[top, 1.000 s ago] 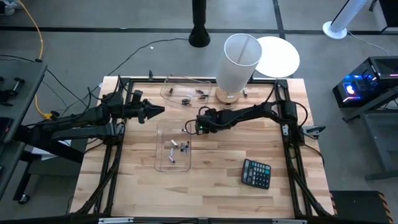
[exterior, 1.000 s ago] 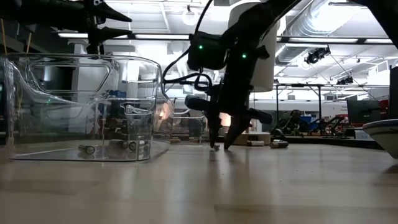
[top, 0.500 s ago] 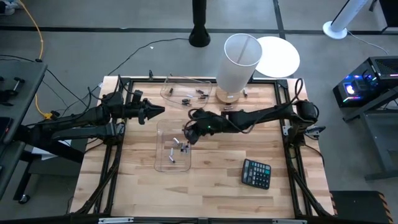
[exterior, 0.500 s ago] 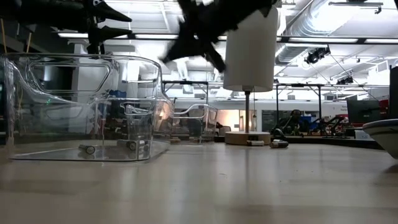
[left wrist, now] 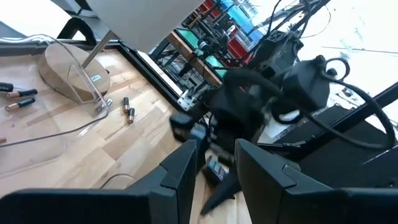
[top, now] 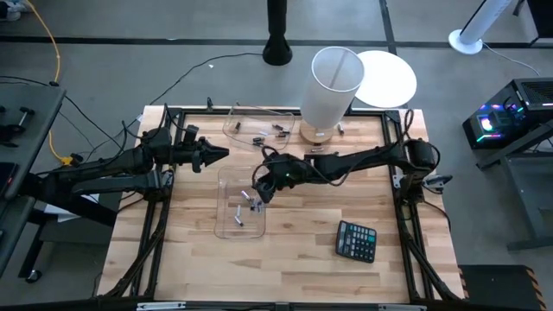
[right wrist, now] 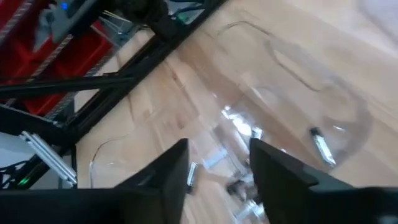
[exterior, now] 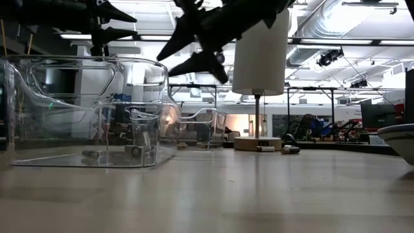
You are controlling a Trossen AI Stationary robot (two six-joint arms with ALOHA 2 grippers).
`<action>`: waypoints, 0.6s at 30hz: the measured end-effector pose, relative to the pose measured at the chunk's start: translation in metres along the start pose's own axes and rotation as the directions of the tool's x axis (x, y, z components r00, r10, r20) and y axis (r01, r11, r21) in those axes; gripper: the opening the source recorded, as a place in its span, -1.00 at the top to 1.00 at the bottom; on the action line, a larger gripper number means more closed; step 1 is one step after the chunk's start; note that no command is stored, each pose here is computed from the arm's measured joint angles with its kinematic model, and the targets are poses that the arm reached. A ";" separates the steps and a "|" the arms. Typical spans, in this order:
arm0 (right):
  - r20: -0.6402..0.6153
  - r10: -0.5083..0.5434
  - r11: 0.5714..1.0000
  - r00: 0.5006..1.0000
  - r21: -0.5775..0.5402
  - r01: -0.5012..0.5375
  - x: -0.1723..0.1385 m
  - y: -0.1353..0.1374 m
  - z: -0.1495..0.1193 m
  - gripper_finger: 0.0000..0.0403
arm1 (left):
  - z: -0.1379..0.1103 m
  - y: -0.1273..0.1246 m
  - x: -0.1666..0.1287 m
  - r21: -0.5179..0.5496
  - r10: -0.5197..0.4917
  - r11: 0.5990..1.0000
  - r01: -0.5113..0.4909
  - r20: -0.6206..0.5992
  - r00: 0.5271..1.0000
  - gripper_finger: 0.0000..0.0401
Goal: Sort batteries
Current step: Put the black battery into the top transparent bin
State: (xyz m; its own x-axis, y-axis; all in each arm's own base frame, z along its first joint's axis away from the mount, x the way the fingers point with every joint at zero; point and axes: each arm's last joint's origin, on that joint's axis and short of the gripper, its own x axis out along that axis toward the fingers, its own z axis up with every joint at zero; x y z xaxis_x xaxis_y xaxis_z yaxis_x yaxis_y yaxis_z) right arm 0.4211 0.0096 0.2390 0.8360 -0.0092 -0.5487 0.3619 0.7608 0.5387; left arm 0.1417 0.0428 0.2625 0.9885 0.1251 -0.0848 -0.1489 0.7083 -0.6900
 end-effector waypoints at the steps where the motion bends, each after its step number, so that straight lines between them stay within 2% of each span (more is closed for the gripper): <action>1: -0.020 -0.024 1.000 1.000 0.018 0.024 -0.006 -0.002 0.001 0.13 | 0.000 0.000 0.000 0.000 0.000 1.000 0.000 0.000 1.000 0.47; 2: -0.055 -0.060 0.998 0.997 0.032 0.062 -0.013 -0.004 0.001 0.08 | 0.000 0.000 0.000 0.000 0.000 1.000 0.000 0.000 1.000 0.47; 4: -0.151 -0.199 0.979 0.968 0.022 0.205 -0.030 -0.013 -0.004 0.02 | 0.000 0.000 0.000 0.000 0.000 1.000 0.000 0.001 1.000 0.47; 5: -0.190 -0.292 0.955 0.937 -0.003 0.296 -0.040 -0.018 -0.009 0.01 | 0.000 0.000 0.000 0.000 0.000 1.000 0.000 0.000 1.000 0.47; 7: -0.238 -0.469 0.882 0.850 -0.084 0.463 -0.062 -0.025 -0.020 0.01 | 0.000 0.000 0.000 0.003 0.005 1.000 -0.005 0.005 1.000 0.47; 9: -0.276 -0.580 0.815 0.767 -0.168 0.555 -0.085 -0.033 -0.027 0.01 | 0.000 0.000 0.000 0.018 0.009 1.000 -0.009 0.008 1.000 0.47; 11: -0.320 -0.628 0.778 0.710 -0.230 0.584 -0.101 -0.047 -0.032 0.02 | 0.000 0.000 0.000 0.024 0.009 1.000 -0.009 0.008 1.000 0.47; 15: -0.387 -0.674 0.731 0.630 -0.224 0.645 -0.112 -0.089 -0.037 0.03 | 0.000 0.000 0.000 0.024 0.009 1.000 -0.009 0.009 1.000 0.47; 16: -0.403 -0.680 0.723 0.613 -0.229 0.652 -0.111 -0.100 -0.037 0.03 | 0.000 0.000 0.000 0.023 0.009 1.000 -0.009 0.009 1.000 0.47; 18: -0.432 -0.670 0.734 0.603 -0.266 0.625 -0.107 -0.122 -0.038 0.03 | 0.000 0.000 0.000 0.018 0.009 1.000 -0.009 0.009 1.000 0.47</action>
State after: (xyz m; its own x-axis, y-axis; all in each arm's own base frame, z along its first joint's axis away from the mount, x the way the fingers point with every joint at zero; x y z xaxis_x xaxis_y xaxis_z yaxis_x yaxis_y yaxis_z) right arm 0.2718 -0.0573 0.2079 0.0835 -0.2352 -0.9684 0.6782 0.7254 -0.1177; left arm 0.1417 0.0433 0.2626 0.9869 0.1372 -0.0846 -0.1580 0.7192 -0.6766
